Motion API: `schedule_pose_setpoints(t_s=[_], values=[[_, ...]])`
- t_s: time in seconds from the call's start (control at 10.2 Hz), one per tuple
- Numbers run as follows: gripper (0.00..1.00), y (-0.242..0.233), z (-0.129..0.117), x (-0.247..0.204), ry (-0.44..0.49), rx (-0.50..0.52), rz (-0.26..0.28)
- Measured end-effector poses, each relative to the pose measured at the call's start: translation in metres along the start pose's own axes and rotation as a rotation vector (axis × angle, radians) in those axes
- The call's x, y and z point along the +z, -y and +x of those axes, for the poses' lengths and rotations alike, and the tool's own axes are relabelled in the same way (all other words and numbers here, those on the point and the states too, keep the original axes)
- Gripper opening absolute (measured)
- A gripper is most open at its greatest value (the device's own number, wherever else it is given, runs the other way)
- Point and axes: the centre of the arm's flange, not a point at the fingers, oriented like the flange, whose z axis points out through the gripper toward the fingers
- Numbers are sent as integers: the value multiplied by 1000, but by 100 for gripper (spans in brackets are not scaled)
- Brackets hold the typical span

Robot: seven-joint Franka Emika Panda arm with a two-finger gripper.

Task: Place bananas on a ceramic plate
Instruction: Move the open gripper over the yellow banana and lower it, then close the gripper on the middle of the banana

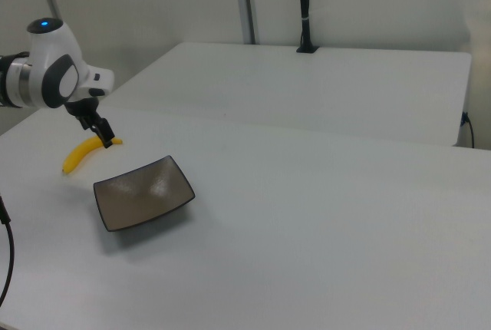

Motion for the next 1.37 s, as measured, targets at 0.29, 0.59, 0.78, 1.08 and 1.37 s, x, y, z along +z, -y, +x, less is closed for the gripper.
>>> schedule_pose_setpoints(t_s=[0.29,0.59,0.78,1.08,1.37], values=[[100,61,-7,52,29,21,31],[100,106,-14,113,-83,43,93],[100,123,-28,148,-124,21,101],[100,146,-47,176,-169,-18,113],[86,150,-51,178,-191,-55,112]])
